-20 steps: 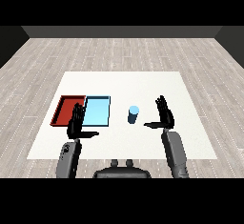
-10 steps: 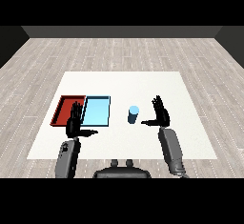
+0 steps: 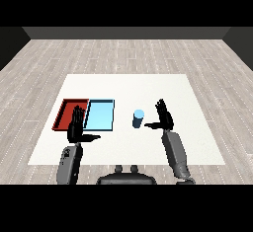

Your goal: Pick the blue can and put it in the blue box

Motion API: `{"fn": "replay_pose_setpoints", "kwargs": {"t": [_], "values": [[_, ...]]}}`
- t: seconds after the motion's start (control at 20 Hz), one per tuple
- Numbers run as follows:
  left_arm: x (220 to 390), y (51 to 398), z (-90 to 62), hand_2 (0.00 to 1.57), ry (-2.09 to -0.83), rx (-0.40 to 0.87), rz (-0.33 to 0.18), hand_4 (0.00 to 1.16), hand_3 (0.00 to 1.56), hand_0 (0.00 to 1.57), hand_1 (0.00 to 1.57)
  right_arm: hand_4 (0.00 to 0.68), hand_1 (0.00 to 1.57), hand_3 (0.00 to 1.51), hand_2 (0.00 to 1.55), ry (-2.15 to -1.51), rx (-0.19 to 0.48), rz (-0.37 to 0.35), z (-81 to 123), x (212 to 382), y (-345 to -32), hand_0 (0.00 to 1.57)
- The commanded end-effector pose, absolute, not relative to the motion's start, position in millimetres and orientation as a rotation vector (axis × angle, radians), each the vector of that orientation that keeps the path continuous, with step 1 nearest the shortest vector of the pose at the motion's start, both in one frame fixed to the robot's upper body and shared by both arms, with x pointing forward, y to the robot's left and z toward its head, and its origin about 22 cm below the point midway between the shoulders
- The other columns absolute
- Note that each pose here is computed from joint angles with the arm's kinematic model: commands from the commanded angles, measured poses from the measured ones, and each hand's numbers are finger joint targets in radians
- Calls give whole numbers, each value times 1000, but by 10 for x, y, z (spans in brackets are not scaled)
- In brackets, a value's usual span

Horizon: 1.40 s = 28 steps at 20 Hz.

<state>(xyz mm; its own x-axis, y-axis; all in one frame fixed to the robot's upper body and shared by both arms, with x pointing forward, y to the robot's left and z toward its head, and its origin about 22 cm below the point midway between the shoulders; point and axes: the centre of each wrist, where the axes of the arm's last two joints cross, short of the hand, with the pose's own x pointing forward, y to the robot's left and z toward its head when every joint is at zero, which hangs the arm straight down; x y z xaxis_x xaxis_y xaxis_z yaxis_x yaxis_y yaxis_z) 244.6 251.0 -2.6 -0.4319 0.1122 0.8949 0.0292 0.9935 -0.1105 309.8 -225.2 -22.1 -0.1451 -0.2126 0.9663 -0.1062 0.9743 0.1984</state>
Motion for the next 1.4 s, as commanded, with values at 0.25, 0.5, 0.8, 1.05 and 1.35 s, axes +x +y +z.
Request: {"fn": "replay_pose_setpoints", "kwargs": {"t": [0.25,0.5,0.8,1.05,1.35], "values": [[2365,2525,69,0,-2025,-121,122,0,0,0,0,0,0,0,0,-1688,252,-124,-462,2896,-1966,0],[2404,2496,35,0,-2025,-118,110,0,0,0,0,0,0,0,0,-1631,271,-128,-540,3134,-1961,0],[2432,2509,-65,0,-2040,-89,116,0,0,0,0,0,0,0,0,-1632,277,-99,-545,3145,-1783,0],[2417,2469,62,0,-2014,-95,124,0,0,0,0,0,0,0,0,-1621,298,-89,-573,3230,-1817,0],[2351,2643,-40,0,-2036,-80,126,0,0,0,0,0,0,0,0,-1622,292,-103,-659,3190,-1704,0]]}}
